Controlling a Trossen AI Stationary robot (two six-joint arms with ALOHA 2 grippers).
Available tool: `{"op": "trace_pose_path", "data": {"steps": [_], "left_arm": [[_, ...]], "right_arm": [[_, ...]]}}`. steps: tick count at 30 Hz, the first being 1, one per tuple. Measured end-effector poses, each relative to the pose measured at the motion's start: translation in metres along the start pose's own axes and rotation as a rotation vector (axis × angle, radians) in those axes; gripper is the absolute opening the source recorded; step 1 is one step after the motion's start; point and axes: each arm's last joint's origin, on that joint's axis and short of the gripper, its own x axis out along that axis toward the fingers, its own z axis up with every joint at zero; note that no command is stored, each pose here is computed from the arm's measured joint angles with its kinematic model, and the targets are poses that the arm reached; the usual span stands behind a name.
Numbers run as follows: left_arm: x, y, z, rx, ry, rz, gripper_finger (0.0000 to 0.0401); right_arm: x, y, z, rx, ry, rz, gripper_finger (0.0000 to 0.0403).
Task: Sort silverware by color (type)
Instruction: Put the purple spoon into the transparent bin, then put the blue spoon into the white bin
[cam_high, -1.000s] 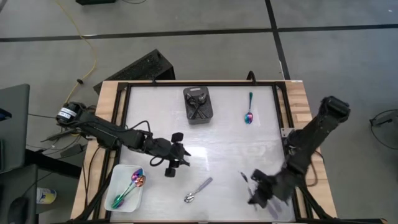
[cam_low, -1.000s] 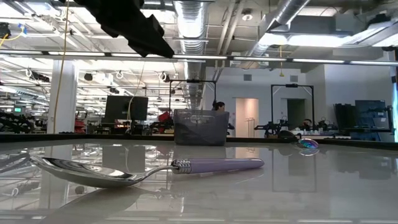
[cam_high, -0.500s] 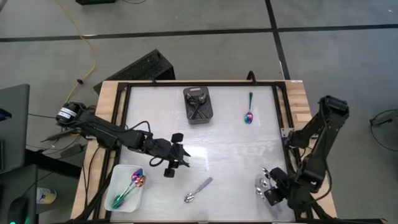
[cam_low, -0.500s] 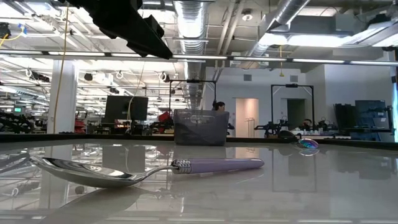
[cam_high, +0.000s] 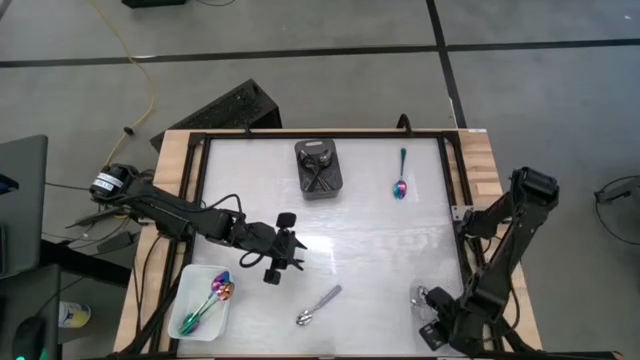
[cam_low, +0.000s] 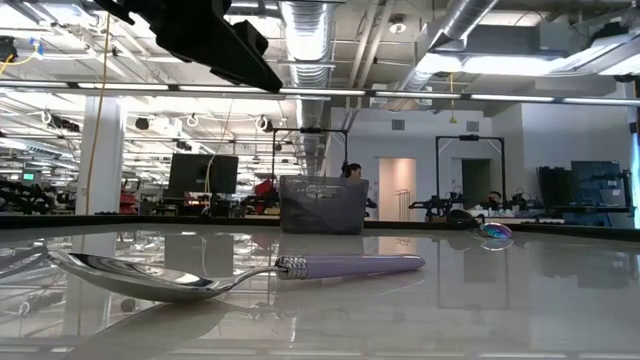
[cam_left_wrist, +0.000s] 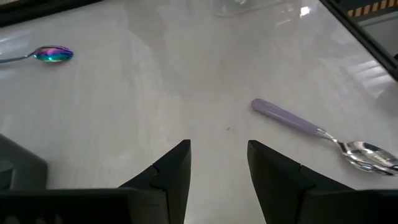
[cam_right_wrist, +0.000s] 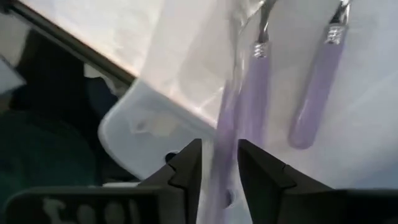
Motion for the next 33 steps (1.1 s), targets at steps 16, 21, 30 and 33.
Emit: {"op": "trace_pose_path", "data": {"steps": [16,21,30,33], "left_arm": [[0.001,0.008,0.0,-0.05,0.001,0.018,0.0143],[0.001,0.008,0.0,-0.06,0.001,0.018,0.0143],[0.001,0.007,-0.002,-0.068,0.017,0.014,0.0143],[0.001,0.007,-0.002,-0.065,0.015,0.014,0.0143]], "right_arm": [[-0.011,-0.001,-0.002,-0.021,0.085,-0.02,0.0227],[-0.031,0.001,-0.001,0.038,0.122,0.037,0.0229],[-0.044,0.005,0.007,-0.002,0.121,0.089,0.0195],[-0.044,0.01,0.02,-0.075,0.046,0.111,0.0182]]}}
